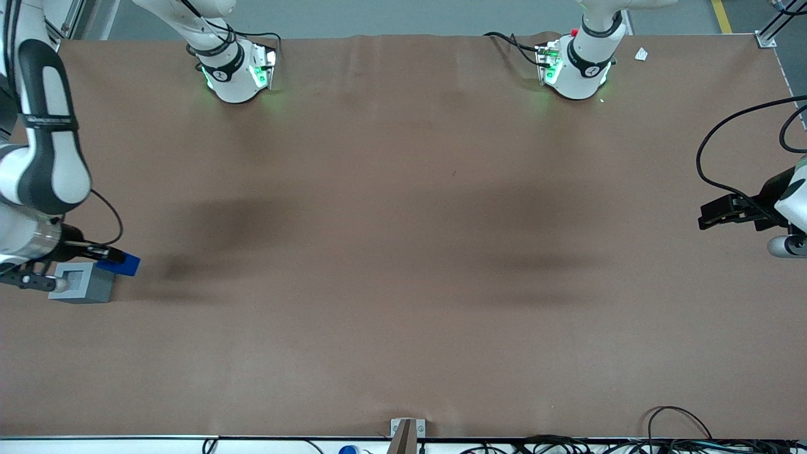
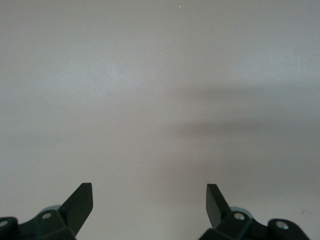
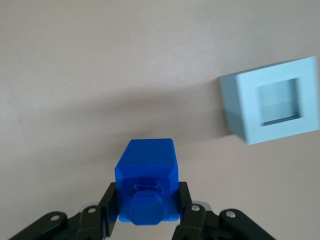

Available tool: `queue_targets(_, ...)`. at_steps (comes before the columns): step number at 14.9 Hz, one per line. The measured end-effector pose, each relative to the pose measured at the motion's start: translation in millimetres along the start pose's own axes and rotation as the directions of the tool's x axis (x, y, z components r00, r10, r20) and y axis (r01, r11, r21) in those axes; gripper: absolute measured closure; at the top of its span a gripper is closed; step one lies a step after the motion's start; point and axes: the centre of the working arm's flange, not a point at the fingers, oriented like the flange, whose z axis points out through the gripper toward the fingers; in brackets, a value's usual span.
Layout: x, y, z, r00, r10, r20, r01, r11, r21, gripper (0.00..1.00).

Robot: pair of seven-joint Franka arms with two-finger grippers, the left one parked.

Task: Insert blue part into gray base with right arm
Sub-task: 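Carry the blue block over the gray base's opening, then lower the blue block into the gray base's opening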

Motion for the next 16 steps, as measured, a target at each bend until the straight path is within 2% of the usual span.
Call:
queue_targets(3,14,24,-10,0.999,-0.031,-0.01,0.031,1.0,-0.002,0.49)
queue_targets(6,30,62,-2,0.997,-0.07,0.044,0.069,0.998,0.007,0.49)
queue_targets(8,43,82,4,0.995,-0.088,0.053,0.088,0.996,0.01,0.49)
queue_targets(16,61,114,9,0.991,-0.13,0.035,0.13,0.991,0.004,0.49)
